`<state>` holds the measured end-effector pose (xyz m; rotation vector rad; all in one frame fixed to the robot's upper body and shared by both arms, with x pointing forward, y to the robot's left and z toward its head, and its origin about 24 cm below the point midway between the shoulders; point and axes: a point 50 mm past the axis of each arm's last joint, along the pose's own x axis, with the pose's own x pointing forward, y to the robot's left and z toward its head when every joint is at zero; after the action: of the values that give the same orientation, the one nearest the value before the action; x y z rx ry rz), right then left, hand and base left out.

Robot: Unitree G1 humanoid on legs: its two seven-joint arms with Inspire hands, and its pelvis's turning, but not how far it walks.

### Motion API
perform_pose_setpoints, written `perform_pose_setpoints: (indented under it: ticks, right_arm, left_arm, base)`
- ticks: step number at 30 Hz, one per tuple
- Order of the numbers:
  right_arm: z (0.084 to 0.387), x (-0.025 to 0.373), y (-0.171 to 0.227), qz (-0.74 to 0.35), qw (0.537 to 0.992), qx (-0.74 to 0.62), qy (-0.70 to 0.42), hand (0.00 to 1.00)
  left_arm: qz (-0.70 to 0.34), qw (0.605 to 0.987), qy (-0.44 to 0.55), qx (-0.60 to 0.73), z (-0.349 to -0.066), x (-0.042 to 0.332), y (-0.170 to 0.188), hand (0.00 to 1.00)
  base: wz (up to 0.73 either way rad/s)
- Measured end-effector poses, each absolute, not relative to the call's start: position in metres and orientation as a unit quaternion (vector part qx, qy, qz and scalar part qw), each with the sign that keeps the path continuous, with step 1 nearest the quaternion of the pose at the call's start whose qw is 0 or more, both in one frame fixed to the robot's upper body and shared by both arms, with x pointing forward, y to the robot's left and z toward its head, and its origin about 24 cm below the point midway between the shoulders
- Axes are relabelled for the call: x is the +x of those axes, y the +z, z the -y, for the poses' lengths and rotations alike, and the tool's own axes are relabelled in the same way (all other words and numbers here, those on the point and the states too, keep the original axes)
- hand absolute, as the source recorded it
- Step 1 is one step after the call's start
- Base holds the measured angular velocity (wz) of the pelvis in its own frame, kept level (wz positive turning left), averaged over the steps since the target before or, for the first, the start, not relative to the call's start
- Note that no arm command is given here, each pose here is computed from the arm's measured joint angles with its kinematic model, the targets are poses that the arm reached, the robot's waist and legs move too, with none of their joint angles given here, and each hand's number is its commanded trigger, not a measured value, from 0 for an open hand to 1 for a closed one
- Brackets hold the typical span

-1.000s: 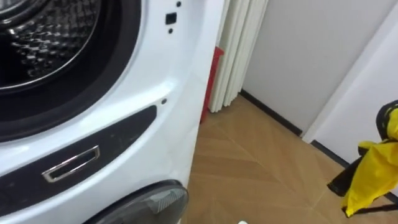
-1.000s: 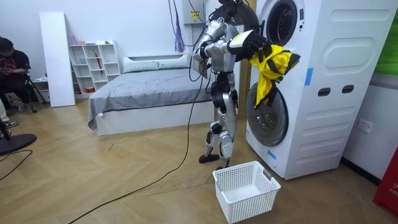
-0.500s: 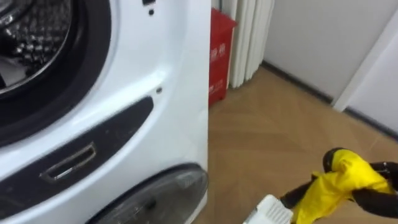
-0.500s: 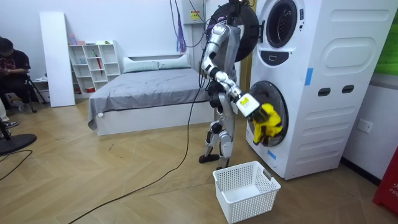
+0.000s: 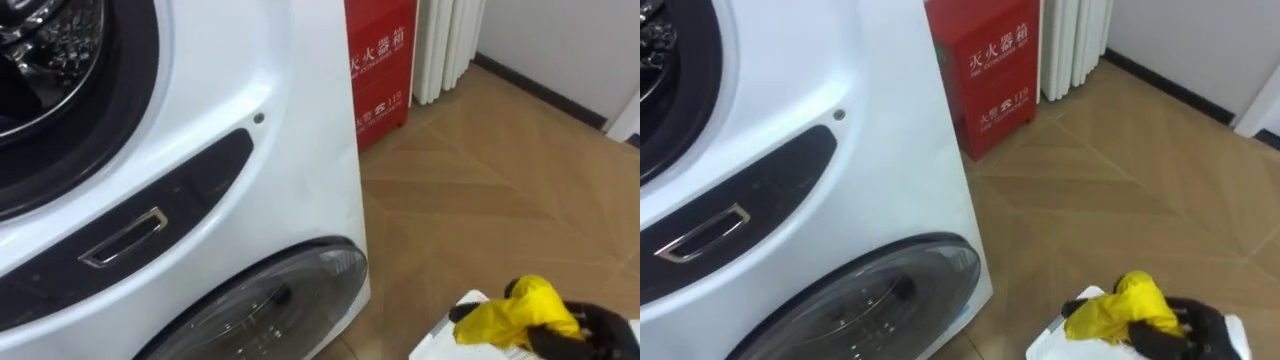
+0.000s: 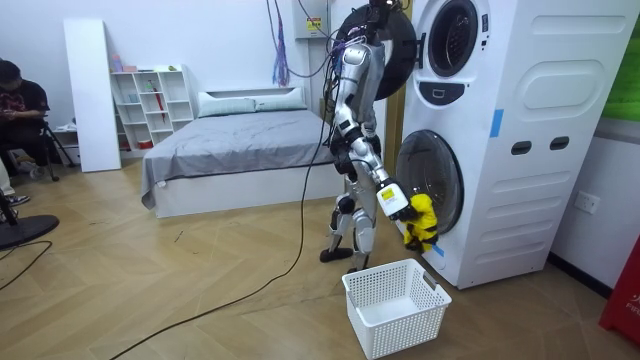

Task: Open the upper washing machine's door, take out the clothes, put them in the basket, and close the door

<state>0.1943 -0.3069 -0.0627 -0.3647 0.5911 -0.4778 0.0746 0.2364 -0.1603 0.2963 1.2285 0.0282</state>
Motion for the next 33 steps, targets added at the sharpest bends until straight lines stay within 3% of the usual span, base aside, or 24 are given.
perform_pose_setpoints:
  ticks: [4, 13, 15, 16, 17, 33]
  right_arm:
    - [0.306, 0.192, -0.066, -0.291, 0.909, -0.177, -0.241, 1.0]
    - [0.308, 0.193, -0.063, -0.28, 0.909, -0.177, -0.252, 1.0]
    - [0.308, 0.191, -0.065, -0.284, 0.908, -0.177, -0.252, 0.63]
    - [0.309, 0.19, -0.066, -0.288, 0.907, -0.177, -0.253, 0.28]
    - [0.309, 0.189, -0.067, -0.291, 0.906, -0.176, -0.252, 0.0]
    - [0.318, 0.172, -0.073, -0.312, 0.897, -0.186, -0.251, 0.0]
  left_arm:
    - [-0.554, 0.824, 0.013, 0.119, -0.228, 0.096, -0.158, 0.0]
    - [-0.555, 0.827, 0.035, 0.078, -0.225, 0.094, -0.159, 0.0]
    - [-0.556, 0.827, 0.039, 0.068, -0.224, 0.093, -0.159, 0.0]
    - [-0.557, 0.827, 0.04, 0.063, -0.223, 0.093, -0.16, 0.0]
    - [-0.557, 0.827, 0.04, 0.062, -0.223, 0.093, -0.16, 0.0]
    - [-0.567, 0.821, 0.027, 0.063, -0.219, 0.081, -0.162, 0.0]
  base:
    - [-0.01]
    - [0.0]
    - [0.05]
    - [0.06]
    - [0.08]
    - [0.03]
